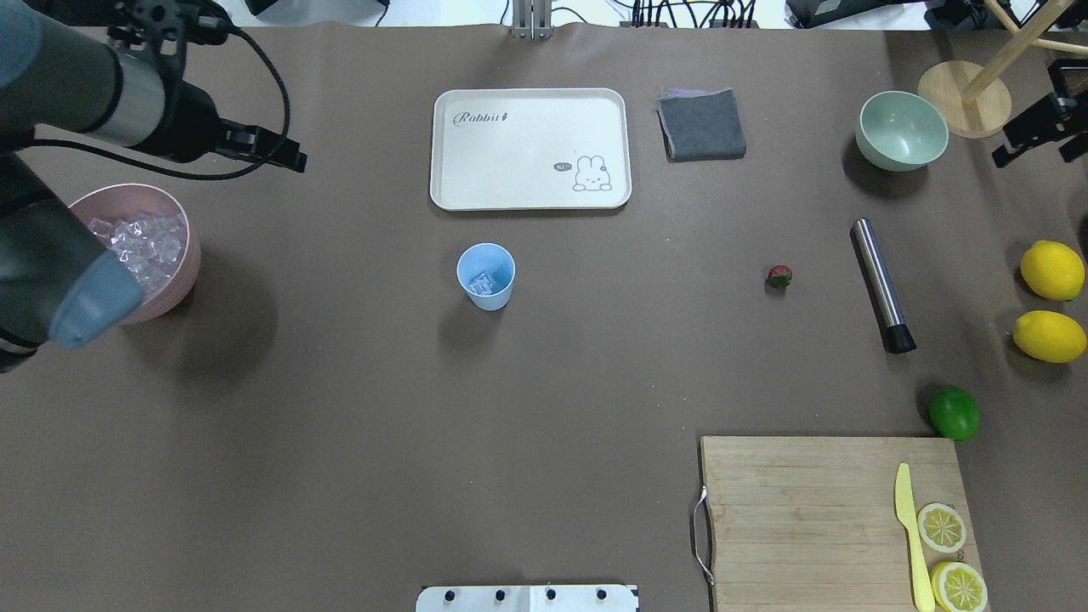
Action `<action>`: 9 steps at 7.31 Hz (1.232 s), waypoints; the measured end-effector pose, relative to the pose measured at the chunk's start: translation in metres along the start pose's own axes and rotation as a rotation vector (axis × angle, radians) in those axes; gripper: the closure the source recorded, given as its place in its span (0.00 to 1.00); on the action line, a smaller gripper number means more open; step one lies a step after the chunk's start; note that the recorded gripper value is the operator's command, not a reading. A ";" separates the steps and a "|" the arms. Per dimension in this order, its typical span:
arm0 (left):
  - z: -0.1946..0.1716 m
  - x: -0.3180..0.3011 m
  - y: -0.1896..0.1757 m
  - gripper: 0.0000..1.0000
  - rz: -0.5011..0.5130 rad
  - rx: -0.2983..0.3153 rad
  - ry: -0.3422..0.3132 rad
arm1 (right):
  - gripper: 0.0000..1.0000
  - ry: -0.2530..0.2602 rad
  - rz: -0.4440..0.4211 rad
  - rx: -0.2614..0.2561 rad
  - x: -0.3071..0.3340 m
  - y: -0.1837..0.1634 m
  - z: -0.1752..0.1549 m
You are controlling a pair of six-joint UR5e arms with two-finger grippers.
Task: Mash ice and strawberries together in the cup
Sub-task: 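Raise the left gripper away from the cup while the right arm reaches toward the strawberry, then lower the right gripper onto the red strawberry and grasp it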
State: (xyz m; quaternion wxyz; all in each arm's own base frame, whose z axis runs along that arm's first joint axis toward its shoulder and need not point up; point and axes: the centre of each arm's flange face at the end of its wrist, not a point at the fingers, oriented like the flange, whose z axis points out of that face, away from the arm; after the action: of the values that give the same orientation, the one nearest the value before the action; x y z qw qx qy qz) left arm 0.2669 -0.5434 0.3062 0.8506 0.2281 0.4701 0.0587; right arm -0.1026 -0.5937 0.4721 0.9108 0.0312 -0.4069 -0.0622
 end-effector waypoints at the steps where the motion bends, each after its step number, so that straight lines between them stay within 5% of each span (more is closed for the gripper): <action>1: -0.020 -0.035 0.002 0.02 0.027 -0.005 -0.010 | 0.00 0.007 -0.008 0.027 -0.038 -0.006 0.021; 4: -0.055 -0.092 0.004 0.02 0.055 -0.004 -0.025 | 0.00 0.014 -0.011 0.103 -0.136 0.004 0.096; 9: -0.061 -0.102 0.004 0.02 0.051 0.002 -0.032 | 0.00 0.033 -0.052 0.047 -0.198 0.036 0.167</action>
State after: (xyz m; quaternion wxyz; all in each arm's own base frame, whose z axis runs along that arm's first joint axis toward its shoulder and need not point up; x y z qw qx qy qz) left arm 0.1604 -0.5516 0.3585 0.8561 0.2418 0.4503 0.0765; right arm -0.3543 -0.5313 0.4413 0.9146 0.0643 -0.3920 -0.0756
